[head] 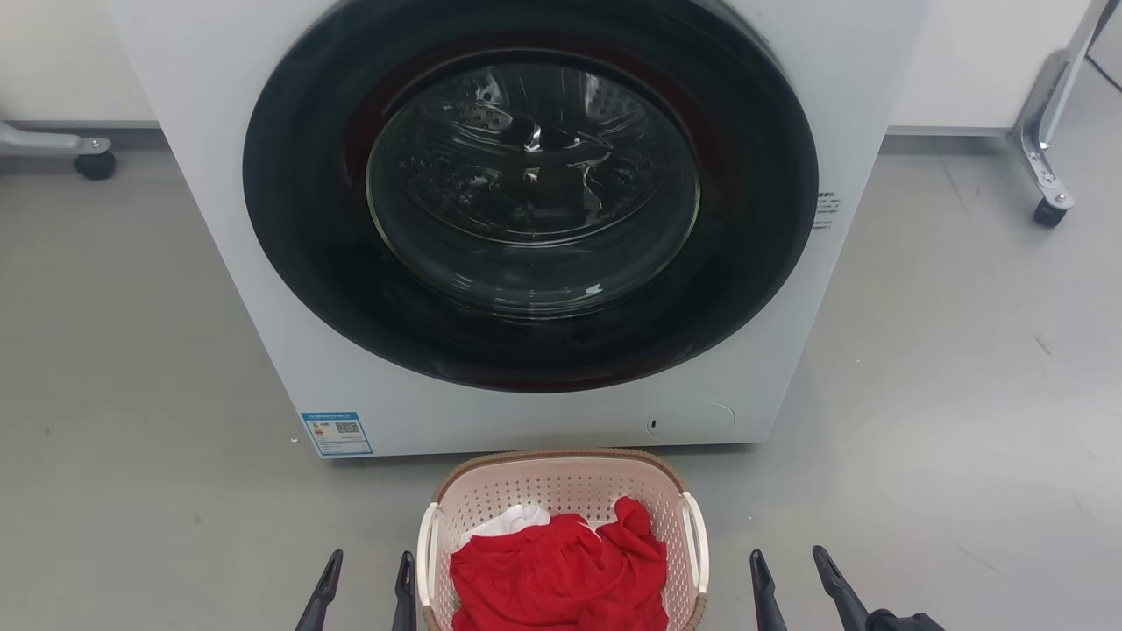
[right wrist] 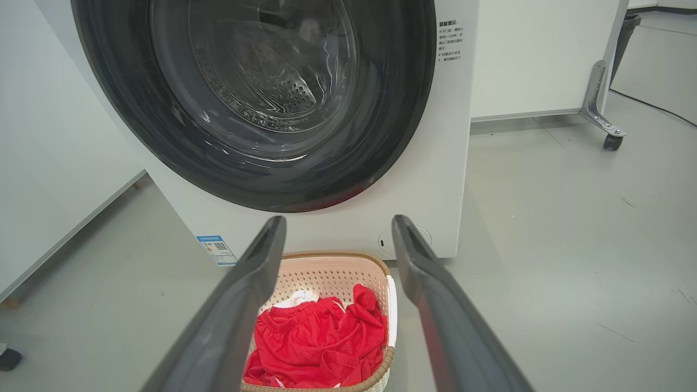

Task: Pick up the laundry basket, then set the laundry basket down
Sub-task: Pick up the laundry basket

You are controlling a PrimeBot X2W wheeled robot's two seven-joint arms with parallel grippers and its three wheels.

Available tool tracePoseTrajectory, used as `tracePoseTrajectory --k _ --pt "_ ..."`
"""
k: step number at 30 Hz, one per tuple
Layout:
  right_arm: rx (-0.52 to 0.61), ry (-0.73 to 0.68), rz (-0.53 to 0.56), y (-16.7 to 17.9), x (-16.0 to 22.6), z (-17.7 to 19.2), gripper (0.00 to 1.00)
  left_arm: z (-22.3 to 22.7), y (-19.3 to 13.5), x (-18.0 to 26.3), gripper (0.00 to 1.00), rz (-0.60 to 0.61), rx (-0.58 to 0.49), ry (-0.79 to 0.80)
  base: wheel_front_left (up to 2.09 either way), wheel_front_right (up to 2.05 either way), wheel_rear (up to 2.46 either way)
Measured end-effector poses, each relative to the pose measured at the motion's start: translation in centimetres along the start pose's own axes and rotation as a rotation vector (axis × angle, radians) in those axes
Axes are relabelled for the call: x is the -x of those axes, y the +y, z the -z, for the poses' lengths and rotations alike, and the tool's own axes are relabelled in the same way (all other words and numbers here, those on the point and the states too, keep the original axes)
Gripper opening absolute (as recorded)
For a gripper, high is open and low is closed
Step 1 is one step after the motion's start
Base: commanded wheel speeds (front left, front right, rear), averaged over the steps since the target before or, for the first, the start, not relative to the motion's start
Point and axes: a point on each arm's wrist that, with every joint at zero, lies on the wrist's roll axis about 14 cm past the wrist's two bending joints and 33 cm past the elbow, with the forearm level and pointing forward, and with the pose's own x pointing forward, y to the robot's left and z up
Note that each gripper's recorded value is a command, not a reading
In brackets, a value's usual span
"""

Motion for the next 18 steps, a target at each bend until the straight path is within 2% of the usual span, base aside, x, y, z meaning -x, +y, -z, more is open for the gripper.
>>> tracePoseTrajectory --k 9,18 --pt "0.000 0.043 0.002 -0.5 -1.0 1.4 1.00 1.1 0.1 -1.3 1.00 0.005 0.003 0.035 0.00 0.00 0.00" --pt "0.012 0.051 -0.014 -1.0 -4.7 1.8 1.00 2.2 0.3 -4.7 1.00 0.006 0.007 0.059 0.00 0.00 0.00"
